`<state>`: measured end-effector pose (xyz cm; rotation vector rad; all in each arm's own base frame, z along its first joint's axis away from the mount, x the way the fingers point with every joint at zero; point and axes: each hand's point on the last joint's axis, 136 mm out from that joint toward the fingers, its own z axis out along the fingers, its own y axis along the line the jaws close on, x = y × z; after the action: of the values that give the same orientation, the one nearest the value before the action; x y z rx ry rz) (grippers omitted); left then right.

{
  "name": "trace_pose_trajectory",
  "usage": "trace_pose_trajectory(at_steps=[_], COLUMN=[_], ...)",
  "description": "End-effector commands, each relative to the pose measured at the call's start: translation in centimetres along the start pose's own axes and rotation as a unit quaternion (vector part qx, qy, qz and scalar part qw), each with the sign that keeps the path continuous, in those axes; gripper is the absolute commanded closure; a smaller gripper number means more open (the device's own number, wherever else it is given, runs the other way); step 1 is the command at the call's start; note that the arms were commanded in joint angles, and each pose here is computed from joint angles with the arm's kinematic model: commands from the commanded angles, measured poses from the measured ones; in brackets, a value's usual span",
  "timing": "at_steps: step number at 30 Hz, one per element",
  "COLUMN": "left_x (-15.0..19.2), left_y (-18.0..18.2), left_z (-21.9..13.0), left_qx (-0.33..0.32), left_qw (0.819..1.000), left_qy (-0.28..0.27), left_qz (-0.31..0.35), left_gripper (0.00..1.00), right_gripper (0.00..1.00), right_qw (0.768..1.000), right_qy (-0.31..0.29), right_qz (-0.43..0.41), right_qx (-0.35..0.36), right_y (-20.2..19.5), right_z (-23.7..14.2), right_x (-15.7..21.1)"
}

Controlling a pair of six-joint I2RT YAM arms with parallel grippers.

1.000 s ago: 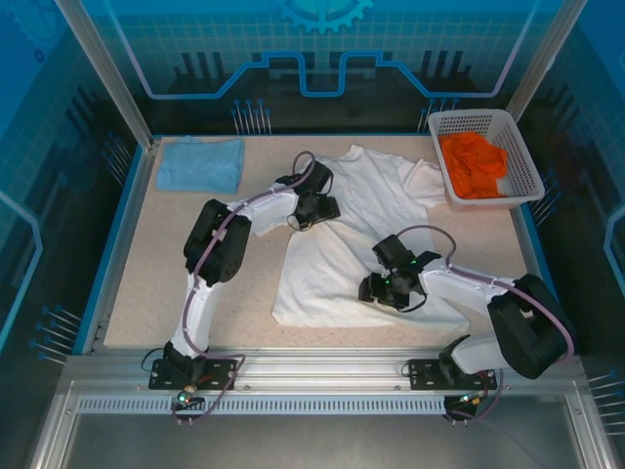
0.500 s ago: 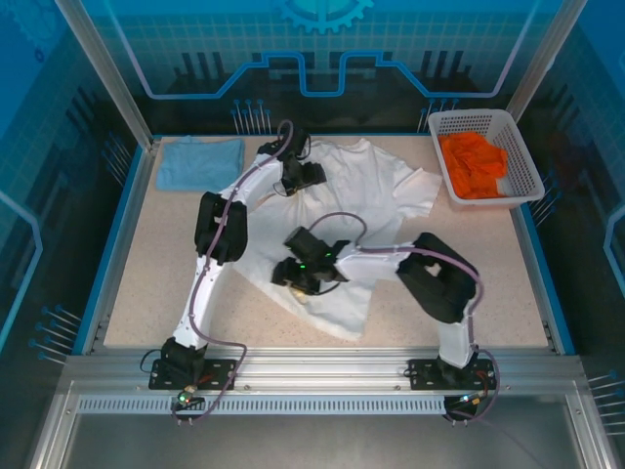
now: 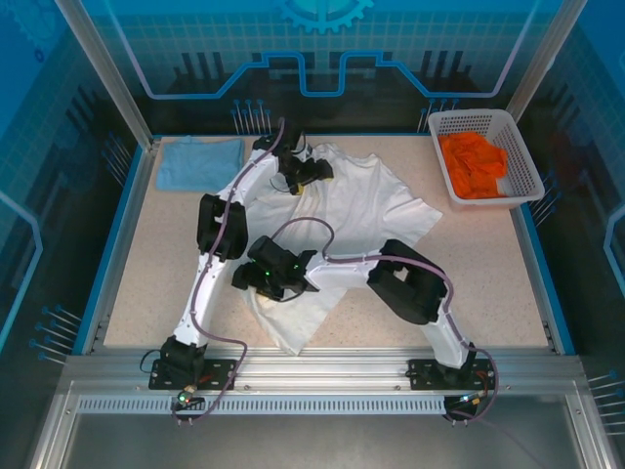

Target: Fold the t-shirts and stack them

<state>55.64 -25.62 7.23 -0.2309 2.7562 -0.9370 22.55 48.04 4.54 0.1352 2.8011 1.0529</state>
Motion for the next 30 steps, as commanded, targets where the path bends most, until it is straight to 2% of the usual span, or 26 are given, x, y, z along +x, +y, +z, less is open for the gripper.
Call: trace_pose_trajectory(at_steps=[1, 5, 7, 10, 13, 16, 18, 19, 21, 24, 27, 30], left_x=[-2.8, -3.2, -2.1, 1.0, 5.0, 9.0, 11.2, 12.1, 13.4, 14.2, 14.2, 13.6], left_y=[-7.3, -5.5, -3.8, -0.1, 3.6, 7.6, 10.2, 11.3, 13.0, 14.7, 15.1, 15.4], left_z=[-11.0, -17.7, -20.1, -21.1, -19.9, -17.7, -16.1, -15.6, -14.9, -13.9, -11.9, -9.7], left_qx=[0.052, 0.011, -0.004, -0.03, -0.042, -0.076, -0.108, -0.126, -0.15, -0.166, -0.159, -0.159], left_qw=[0.993, 0.986, 0.978, 0.967, 0.961, 0.961, 0.962, 0.962, 0.96, 0.958, 0.962, 0.966], left_qy=[-0.096, -0.167, -0.205, -0.239, -0.24, -0.216, -0.189, -0.176, -0.164, -0.158, -0.123, -0.091], left_qz=[0.037, -0.002, -0.032, -0.083, -0.132, -0.156, -0.165, -0.167, -0.169, -0.175, -0.185, -0.184], left_gripper=[0.13, 0.11, 0.12, 0.14, 0.19, 0.25, 0.3, 0.32, 0.33, 0.36, 0.4, 0.45], right_gripper=[0.27, 0.26, 0.25, 0.3, 0.32, 0.39, 0.48, 0.5, 0.6, 0.68, 0.72, 0.73], right_qw=[0.995, 0.982, 0.974, 0.966, 0.958, 0.96, 0.96, 0.961, 0.965, 0.972, 0.972, 0.97], right_qy=[-0.046, -0.12, -0.162, -0.203, -0.222, -0.217, -0.206, -0.192, -0.17, -0.143, -0.115, -0.109], right_qz=[-0.089, -0.144, -0.159, -0.143, -0.137, -0.131, -0.114, -0.104, -0.094, -0.086, -0.073, -0.041], right_qx=[-0.008, 0.005, 0.022, 0.073, 0.12, 0.123, 0.154, 0.17, 0.178, 0.164, 0.191, 0.214], right_y=[1.9, 2.0, 1.2, -1.9, -5.5, -8.3, -10.6, -12.0, -13.6, -15.4, -18.4, -21.3], right_z=[-5.1, -10.8, -13.9, -17.4, -19.6, -19.7, -19.5, -19.1, -17.9, -15.0, -11.9, -10.8], right_x=[0.3, -2.3, -5.0, -10.7, -16.7, -22.1, -25.7, -27.3, -30.2, -33.6, -36.0, -37.2])
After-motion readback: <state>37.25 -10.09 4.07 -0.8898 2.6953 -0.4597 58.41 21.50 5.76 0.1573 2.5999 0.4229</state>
